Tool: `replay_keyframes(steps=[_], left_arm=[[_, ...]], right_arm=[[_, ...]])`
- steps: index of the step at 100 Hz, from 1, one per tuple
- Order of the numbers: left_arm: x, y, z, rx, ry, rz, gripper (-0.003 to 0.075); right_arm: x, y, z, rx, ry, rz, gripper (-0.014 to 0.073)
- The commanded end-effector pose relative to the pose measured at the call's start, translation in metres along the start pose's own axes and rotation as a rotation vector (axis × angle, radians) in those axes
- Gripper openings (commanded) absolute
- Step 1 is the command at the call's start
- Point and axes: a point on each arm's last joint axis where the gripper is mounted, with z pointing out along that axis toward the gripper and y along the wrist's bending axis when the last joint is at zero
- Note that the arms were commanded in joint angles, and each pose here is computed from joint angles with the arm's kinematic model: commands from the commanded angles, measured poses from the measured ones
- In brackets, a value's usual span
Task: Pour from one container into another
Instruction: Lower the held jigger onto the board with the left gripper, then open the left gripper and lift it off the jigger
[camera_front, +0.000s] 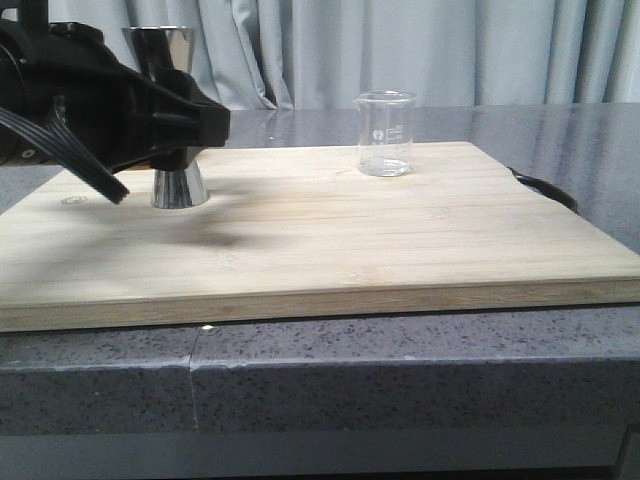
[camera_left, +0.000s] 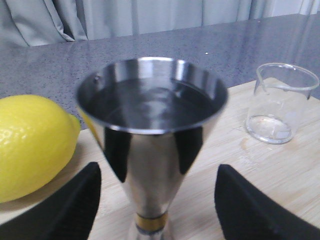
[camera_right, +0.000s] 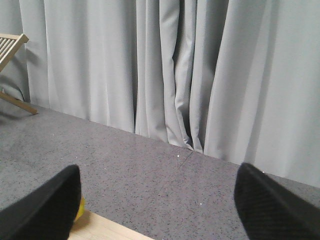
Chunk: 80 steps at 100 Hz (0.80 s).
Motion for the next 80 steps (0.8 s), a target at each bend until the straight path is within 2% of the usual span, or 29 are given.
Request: replay_keyframes(steps=[1,8,37,80], left_arm=[[-0.022,-0.003,-0.002,0.007,-0.133,-0.011,0.0552],[-0.022,-0.004,-0.003,0.01,-0.113,-0.013,0.0573],[-0.038,-0.004,-0.02,0.033,-0.091,-0.04,0.0573],[-0.053,-0.007,-0.071,0.146,0.141,-0.07,0.0571]], right_arm=[[-0.022,-0.002,-0.006,0.021,-0.13,-0.016,0.0567],[-0.022,-0.002,-0.006,0.021,-0.13,-0.016,0.0567],[-0.022,-0.002,-0.007,0.022,-0.134,-0.016,0.0567],[-0.021,-0.002,-0.006,0.021,-0.129,-0.016,0.0567]])
